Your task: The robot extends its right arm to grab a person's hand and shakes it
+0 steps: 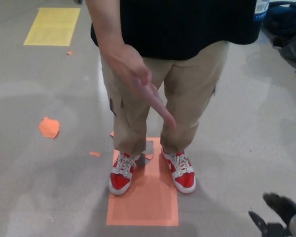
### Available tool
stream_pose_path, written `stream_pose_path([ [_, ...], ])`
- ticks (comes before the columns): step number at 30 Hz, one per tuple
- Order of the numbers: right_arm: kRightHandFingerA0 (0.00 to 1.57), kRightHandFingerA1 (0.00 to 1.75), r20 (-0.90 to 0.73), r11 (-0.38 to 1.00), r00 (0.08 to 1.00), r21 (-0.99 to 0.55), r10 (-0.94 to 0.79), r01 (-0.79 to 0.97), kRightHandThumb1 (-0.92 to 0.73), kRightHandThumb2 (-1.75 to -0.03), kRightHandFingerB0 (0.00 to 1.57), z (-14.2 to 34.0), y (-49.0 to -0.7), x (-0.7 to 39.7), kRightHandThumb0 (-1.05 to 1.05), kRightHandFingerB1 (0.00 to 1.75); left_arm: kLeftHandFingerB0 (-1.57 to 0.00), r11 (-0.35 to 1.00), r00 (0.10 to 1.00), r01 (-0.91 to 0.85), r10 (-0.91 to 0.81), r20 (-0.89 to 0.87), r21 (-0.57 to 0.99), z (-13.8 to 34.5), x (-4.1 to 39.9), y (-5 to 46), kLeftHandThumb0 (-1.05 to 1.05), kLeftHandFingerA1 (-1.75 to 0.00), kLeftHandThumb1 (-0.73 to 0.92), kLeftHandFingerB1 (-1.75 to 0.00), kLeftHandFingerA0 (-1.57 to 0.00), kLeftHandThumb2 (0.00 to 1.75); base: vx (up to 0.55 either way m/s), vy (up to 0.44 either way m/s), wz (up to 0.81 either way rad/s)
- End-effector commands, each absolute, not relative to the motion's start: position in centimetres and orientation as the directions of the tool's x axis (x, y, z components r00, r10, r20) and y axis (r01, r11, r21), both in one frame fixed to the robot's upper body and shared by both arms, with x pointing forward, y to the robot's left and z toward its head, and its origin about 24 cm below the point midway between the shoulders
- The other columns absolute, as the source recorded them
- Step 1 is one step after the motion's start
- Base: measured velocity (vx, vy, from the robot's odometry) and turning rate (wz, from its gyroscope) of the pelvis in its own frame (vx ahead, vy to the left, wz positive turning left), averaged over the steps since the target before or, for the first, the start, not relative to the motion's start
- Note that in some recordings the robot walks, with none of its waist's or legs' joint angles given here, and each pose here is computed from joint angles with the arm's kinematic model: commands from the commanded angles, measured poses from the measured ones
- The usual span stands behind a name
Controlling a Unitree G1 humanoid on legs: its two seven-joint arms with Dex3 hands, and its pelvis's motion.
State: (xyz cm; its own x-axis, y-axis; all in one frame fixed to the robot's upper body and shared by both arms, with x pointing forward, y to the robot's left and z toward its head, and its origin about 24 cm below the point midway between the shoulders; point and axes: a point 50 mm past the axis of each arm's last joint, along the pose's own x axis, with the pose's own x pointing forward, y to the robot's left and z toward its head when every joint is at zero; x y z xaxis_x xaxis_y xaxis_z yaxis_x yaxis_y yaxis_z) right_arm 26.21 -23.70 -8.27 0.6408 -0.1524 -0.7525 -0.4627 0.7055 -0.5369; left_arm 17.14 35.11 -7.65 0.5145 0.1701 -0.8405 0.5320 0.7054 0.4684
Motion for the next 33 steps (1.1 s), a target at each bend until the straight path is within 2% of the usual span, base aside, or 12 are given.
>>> stream_pose_path([
  [1,0.0,0.08,-0.869,0.684,0.447,-0.459,-0.213,-0.567,-0.76,-0.98,0.0,-10.2,-26.1,22.5,-0.85,0.02,-0.09,0.718,0.502,0.519,0.184,-0.845,0.465,-7.4,17.4,35.4,-0.25,-0.5,0.58,-0.5,-0.09,1.07,0.0,0.0,0.0],
  [2,0.0,0.14,-0.893,0.66,0.393,-0.432,-0.219,-0.615,-0.8,-1.13,0.0,-10.5,-26.5,21.7,-0.86,0.12,-0.1,0.72,0.506,0.518,0.178,-0.844,0.462,-7.4,17.4,35.4,-0.25,-0.5,0.58,-0.5,-0.1,1.07,0.0,0.0,0.0],
  [3,0.0,0.16,-0.9,0.644,0.374,-0.425,-0.224,-0.636,-0.77,-1.12,0.0,-10.6,-26.8,21.3,-0.85,0.15,-0.22,0.723,0.508,0.516,0.173,-0.844,0.459,-7.4,17.4,35.4,-0.46,-0.33,0.77,-0.32,-0.27,0.63,0.0,0.0,0.0],
  [9,0.0,0.17,-0.903,0.69,0.394,-0.395,-0.171,-0.607,-0.77,-1.12,0.03,-10.2,-27.2,21.7,-0.79,0.2,-0.24,0.71,0.504,0.524,0.187,-0.843,0.471,-7.3,17.4,35.5,-0.46,-0.33,0.79,-0.32,-0.29,0.64,0.0,0.0,0.0],
  [10,0.06,0.28,-0.912,0.676,0.376,-0.383,-0.167,-0.63,-0.92,-0.71,0.07,-10.2,-27.2,21.6,-0.81,0.23,-0.29,0.707,0.507,0.527,0.184,-0.842,0.472,-7.4,17.4,35.5,-0.45,-0.34,0.79,-0.34,-0.33,0.64,0.0,0.0,0.0],
  [13,0.01,0.26,-0.92,0.651,0.35,-0.374,-0.174,-0.66,-0.92,-0.72,0.05,-10.1,-27.4,21.5,-0.81,0.23,-0.29,0.7,0.513,0.534,0.178,-0.84,0.474,-7.3,17.7,35.4,-0.45,-0.34,0.79,-0.34,-0.33,0.64,0.0,0.0,0.0],
  [14,0.0,0.24,-0.928,0.678,0.337,-0.353,-0.162,-0.645,-0.75,-1.13,0.01,-10.2,-27.4,21.4,-0.81,0.2,-0.31,0.706,0.517,0.528,0.174,-0.838,0.472,-7.2,17.8,35.4,-0.44,-0.34,0.79,-0.34,-0.33,0.64,0.0,0.0,0.0],
  [19,0.0,0.2,-0.935,0.693,0.31,-0.339,-0.173,-0.636,-0.76,-1.13,0.02,-10.6,-27.8,20.4,-0.83,0.19,-0.3,0.706,0.515,0.541,0.151,-0.844,0.457,-7.3,17.5,35.3,-0.44,-0.34,0.79,-0.34,-0.32,0.64,0.0,0.0,0.0],
  [20,0.04,0.29,-0.934,0.686,0.307,-0.345,-0.183,-0.641,-0.91,-0.74,0.1,-10.8,-27.8,20.1,-0.84,0.25,-0.28,0.711,0.508,0.54,0.152,-0.848,0.451,-7.4,17.4,35.3,-0.45,-0.33,0.78,-0.33,-0.3,0.64,0.0,0.0,0.0],
  [22,0.03,0.28,-0.934,0.679,0.3,-0.348,-0.193,-0.647,-0.92,-0.72,0.1,-11.0,-27.8,19.7,-0.84,0.25,-0.25,0.719,0.495,0.536,0.158,-0.855,0.443,-7.5,17.1,35.3,-0.45,-0.33,0.78,-0.33,-0.28,0.63,0.0,0.0,0.0],
  [24,0.02,0.25,-0.944,0.703,0.281,-0.318,-0.173,-0.636,-0.77,-1.13,0.03,-11.4,-27.7,19.1,-0.83,0.2,-0.25,0.729,0.483,0.531,0.157,-0.861,0.431,-7.7,16.6,35.4,-0.46,-0.33,0.78,-0.32,-0.28,0.64,0.0,0.0,0.0],
  [33,0.01,0.23,-0.952,0.735,0.258,-0.295,-0.167,-0.611,-0.75,-1.1,0.03,-12.1,-27.9,17.5,-0.83,0.19,-0.28,0.68,0.459,0.587,0.168,-0.872,0.439,-8.3,15.8,35.2,-0.46,-0.33,0.81,-0.33,-0.31,0.64,0.0,0.0,0.0],
])
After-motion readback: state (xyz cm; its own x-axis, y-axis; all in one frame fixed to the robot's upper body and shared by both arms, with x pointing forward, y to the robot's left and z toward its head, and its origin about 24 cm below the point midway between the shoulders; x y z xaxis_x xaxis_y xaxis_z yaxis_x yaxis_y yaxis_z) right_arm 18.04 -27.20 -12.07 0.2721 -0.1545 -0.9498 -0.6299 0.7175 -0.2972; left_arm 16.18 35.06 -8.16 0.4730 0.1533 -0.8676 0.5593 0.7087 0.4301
